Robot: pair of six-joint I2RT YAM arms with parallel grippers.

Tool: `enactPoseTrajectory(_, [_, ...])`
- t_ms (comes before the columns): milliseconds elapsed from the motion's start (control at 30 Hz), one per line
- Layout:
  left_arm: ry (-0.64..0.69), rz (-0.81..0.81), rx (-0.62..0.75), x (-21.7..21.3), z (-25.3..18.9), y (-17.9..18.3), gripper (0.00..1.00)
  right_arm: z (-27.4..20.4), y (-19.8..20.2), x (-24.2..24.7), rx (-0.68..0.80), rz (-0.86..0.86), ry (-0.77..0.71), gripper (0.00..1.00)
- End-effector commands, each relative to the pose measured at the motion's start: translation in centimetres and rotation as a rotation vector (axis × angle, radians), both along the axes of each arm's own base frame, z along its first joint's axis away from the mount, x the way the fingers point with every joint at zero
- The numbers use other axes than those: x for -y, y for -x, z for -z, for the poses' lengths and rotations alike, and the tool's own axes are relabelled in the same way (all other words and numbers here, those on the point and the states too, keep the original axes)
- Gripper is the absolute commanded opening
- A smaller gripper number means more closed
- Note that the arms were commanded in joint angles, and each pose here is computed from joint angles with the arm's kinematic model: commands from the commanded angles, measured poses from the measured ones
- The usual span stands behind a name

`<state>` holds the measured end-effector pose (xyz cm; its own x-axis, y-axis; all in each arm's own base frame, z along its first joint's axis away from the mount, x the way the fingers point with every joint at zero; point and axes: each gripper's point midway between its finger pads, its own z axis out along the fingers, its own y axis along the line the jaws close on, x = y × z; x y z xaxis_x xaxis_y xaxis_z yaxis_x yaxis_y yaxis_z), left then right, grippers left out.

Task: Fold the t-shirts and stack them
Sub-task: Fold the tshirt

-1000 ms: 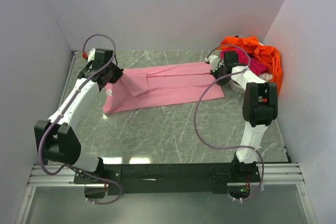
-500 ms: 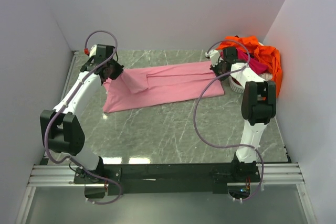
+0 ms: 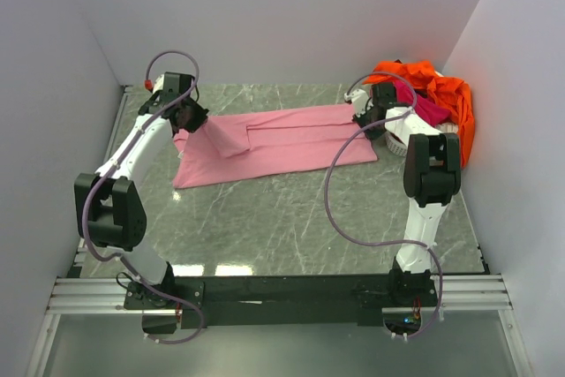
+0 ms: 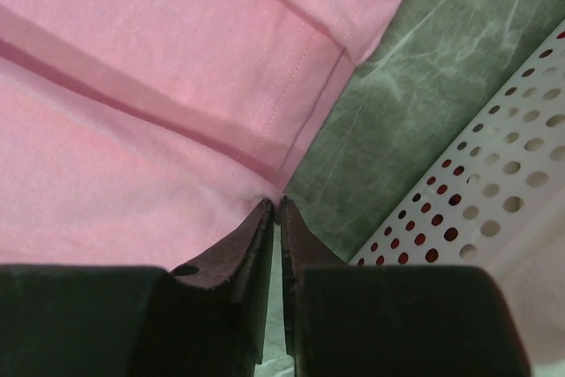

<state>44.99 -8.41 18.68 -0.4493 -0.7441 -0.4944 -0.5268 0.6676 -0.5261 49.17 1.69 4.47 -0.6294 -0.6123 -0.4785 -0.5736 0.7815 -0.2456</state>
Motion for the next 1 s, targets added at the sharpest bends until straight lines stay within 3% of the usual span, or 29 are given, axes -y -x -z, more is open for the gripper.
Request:
enactPoseTrajectory(0, [-0.005, 0.029, 0.063, 0.2, -2.3, -1.4, 0.02, -2.0, -1.2, 0.1, 0.061, 0.018, 0.015, 0.14])
enactPoseTrajectory(600, [-0.049, 0.062, 0.026, -0.1, -1.0, -4.3, 0.01, -1.7, -0.7, 0.3, 0.051, 0.032, 0.028, 0.00])
enactPoseTrajectory(967, [-0.066, 0.068, -0.044, -0.3, 2.4, -6.8, 0.01, -1.8, -0.2, 0.7, 0.050, 0.040, 0.040, 0.00])
